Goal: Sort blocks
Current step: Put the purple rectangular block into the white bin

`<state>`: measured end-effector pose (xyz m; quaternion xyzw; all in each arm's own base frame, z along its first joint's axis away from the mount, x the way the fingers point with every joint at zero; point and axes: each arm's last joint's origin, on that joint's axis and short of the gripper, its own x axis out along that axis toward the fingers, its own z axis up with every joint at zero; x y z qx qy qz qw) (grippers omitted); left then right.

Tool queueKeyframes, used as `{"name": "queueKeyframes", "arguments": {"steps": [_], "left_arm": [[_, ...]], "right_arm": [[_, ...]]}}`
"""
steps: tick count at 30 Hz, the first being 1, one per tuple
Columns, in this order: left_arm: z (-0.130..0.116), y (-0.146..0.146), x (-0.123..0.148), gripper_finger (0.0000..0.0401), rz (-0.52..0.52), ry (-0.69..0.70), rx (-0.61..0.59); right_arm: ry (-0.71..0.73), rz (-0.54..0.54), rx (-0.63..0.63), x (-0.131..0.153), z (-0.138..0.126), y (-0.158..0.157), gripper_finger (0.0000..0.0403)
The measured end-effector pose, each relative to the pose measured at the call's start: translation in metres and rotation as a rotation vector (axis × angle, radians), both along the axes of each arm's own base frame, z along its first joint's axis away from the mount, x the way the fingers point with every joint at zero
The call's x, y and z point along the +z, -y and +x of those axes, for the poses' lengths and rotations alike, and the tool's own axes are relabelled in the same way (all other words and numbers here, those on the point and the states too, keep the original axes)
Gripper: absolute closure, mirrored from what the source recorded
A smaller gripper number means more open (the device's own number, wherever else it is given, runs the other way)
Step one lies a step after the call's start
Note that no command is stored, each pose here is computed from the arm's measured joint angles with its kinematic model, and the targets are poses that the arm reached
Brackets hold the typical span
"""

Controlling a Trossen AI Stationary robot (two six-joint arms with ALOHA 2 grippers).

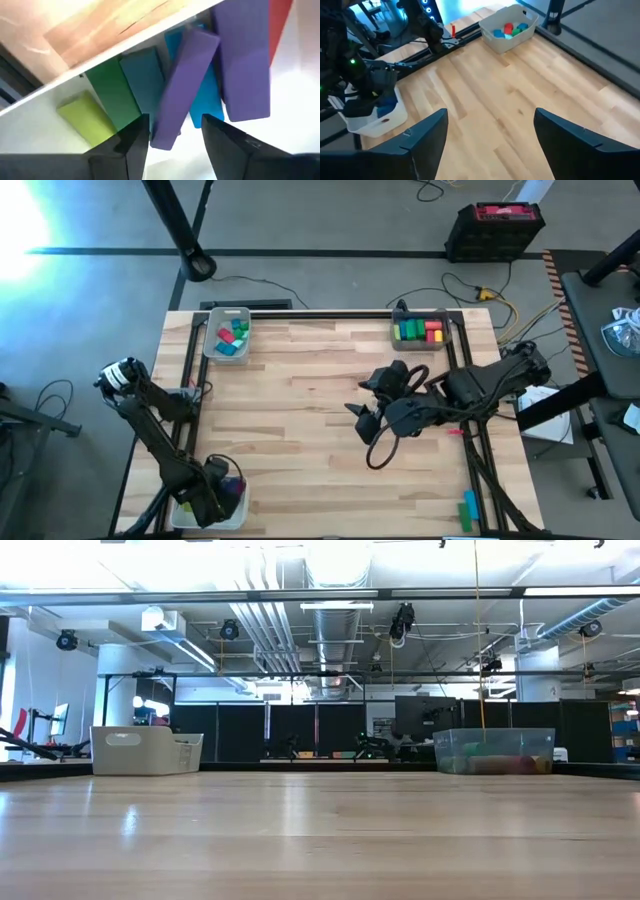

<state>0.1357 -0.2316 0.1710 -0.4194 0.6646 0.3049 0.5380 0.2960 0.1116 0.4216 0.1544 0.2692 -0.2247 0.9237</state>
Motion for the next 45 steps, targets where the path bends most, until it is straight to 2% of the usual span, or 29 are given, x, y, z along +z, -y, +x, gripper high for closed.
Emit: {"name": "queueKeyframes", "arguments": {"steps": [6,8,12,15,20,24,27,31,35,39,42,45], "left_arm": [[-0.004,-0.001,-0.004,0.0258,0.037,0.015,0.028],[-0.003,0.0,-0.007,0.0285,0.015,0.03,0.015],[-0.002,0.003,-0.006,0.0365,-0.018,0.055,-0.007],[-0.003,0.003,-0.003,0.0362,-0.028,0.066,-0.02],[0.001,0.006,0.001,0.0362,-0.05,0.171,-0.035],[0.0,0.004,-0.002,0.0355,-0.044,0.148,0.044],[-0.001,0.002,-0.006,0.0328,-0.034,0.143,0.05],[-0.002,0.0,-0.008,0.0275,-0.028,0.137,0.038],[-0.002,0.001,-0.001,0.0221,-0.022,0.14,0.002],[0.001,0.004,0.011,0.0188,-0.012,0.186,-0.037],[0.003,0.006,0.011,0.02,-0.024,0.222,-0.068],[0.005,0.007,0.005,0.0252,-0.012,0.216,-0.069]], "right_arm": [[0.02,0.066,-0.019,-0.012,0.002,-0.013,0.011],[0.02,0.075,-0.01,-0.013,0.0,-0.019,0.0108],[-0.011,0.059,0.041,-0.022,-0.001,-0.037,0.0114],[-0.041,0.058,0.067,-0.034,0.0,-0.054,0.0123],[-0.073,0.112,0.057,-0.058,0.006,-0.083,0.0139],[-0.1,0.14,0.041,-0.078,0.01,-0.102,0.0147],[-0.122,0.163,0.039,-0.088,0.009,-0.114,0.0148],[-0.188,0.258,0.042,-0.096,0.006,-0.122,0.0135],[-0.313,0.316,0.048,-0.108,0.0,-0.131,0.012],[-0.472,0.354,-0.031,-0.125,-0.012,-0.137,0.0115],[-0.574,0.308,-0.073,-0.142,-0.017,-0.144,0.012],[-0.562,0.258,-0.083,-0.15,-0.016,-0.148,0.013]]}}
